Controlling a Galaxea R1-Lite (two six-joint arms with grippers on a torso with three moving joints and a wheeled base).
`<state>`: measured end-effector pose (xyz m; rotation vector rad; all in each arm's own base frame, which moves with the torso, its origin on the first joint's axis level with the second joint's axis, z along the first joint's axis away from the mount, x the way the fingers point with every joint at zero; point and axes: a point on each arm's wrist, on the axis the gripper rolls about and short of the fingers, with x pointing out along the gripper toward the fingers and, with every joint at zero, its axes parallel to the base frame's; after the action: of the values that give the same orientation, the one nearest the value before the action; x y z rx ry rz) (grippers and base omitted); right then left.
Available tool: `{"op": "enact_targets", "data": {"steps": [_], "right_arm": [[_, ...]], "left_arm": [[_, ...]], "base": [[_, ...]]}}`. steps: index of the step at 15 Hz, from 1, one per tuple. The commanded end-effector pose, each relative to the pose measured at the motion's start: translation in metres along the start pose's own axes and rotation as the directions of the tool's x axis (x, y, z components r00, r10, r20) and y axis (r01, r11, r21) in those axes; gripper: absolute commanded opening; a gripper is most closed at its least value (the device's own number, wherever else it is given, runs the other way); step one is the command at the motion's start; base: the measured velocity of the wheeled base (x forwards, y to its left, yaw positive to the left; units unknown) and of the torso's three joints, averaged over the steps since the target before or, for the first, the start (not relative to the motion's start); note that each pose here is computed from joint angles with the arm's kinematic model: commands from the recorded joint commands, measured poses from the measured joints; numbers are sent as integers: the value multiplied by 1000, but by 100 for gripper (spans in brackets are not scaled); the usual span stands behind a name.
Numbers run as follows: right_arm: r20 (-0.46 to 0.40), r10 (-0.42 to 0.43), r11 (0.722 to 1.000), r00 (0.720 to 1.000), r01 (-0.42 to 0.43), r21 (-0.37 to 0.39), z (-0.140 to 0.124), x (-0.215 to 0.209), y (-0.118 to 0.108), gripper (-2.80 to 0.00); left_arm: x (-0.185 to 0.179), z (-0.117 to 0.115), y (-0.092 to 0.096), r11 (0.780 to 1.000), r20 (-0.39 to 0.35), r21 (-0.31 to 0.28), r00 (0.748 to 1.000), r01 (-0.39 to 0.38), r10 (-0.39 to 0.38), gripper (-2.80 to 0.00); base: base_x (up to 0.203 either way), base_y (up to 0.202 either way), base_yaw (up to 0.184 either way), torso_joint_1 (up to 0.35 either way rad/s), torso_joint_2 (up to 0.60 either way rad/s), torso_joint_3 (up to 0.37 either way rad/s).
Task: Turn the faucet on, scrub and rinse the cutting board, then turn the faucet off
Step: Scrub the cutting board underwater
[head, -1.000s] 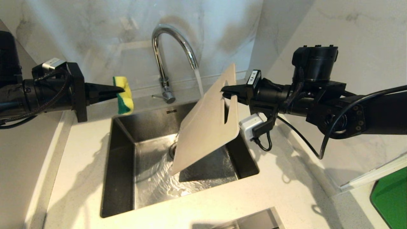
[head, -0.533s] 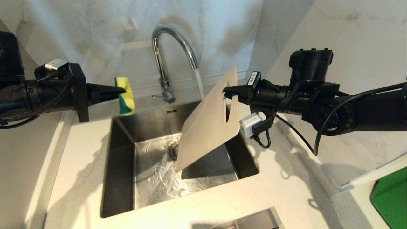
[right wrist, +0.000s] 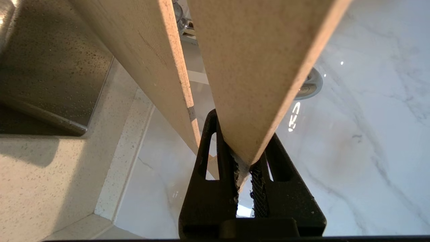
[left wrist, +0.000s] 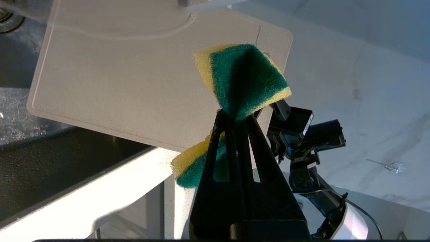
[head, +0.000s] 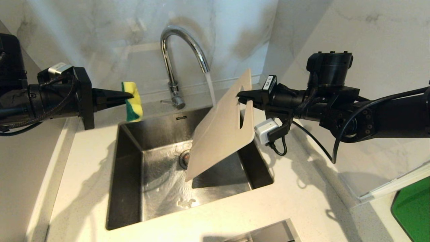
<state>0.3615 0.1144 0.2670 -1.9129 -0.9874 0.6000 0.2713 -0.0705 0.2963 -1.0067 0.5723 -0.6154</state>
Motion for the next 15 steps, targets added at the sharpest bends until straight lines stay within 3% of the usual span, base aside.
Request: {"op": "enact_targets", "data": {"steps": [1,4,8,15], "right_arm": [[3,-4,1000,1000,4,-14,2,-4,-3,-280],[18,19,1000,1000,-19,10,15,-15,-3,-280],[26,-4,1000,1000,4,5,29,-32,-24,-280],[90,-61,998,994,60,14,51,-23,-47,-280]], "left_arm": [[0,0,-2,1000,-1,-4,1000,5,-5,-280],[-1,-1,-3,999,-2,-33,1000,7,-7,-280],[2,-5,-5,999,-28,-38,1000,4,-5,-280],[7,-12,-15,999,-65,-40,998,16,-19,-280]], "base": [[0,0,0,0,0,0],[0,0,0,0,0,0],[0,0,0,0,0,0],[0,0,0,0,0,0]]}}
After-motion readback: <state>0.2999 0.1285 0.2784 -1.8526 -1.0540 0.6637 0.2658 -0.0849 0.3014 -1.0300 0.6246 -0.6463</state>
